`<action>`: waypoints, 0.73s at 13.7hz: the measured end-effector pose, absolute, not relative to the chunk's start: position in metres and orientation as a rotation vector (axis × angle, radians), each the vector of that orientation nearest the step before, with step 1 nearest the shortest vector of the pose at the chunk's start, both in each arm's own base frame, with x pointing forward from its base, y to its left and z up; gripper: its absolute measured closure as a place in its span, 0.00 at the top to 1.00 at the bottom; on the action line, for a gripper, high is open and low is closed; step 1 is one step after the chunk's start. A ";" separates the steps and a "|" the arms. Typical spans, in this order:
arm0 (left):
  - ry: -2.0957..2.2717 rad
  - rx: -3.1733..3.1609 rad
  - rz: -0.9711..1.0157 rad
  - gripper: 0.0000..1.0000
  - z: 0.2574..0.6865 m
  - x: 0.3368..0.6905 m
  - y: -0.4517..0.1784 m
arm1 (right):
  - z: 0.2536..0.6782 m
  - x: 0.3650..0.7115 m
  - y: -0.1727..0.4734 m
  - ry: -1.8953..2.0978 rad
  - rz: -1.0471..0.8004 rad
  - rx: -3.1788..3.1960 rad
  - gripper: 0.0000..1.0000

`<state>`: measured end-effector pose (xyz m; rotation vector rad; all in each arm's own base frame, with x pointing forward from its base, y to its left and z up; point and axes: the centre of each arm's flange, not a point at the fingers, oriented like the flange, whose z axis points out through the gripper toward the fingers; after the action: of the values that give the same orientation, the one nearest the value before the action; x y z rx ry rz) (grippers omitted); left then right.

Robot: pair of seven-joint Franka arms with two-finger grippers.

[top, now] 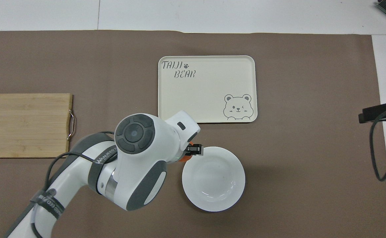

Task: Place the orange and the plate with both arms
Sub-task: 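Lower the orange onto the white plate and open the left gripper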

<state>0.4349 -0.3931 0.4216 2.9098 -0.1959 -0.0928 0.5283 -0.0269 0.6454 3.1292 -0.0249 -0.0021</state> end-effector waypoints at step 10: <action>-0.040 2.963 -0.120 0.76 0.333 0.346 -0.473 | 0.646 0.528 -0.027 -0.025 -0.002 3.129 1.00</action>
<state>0.3465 -0.4734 0.3328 2.9626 -0.0396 -0.1199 0.5281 -0.0269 0.6455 3.1293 -0.0249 -0.0019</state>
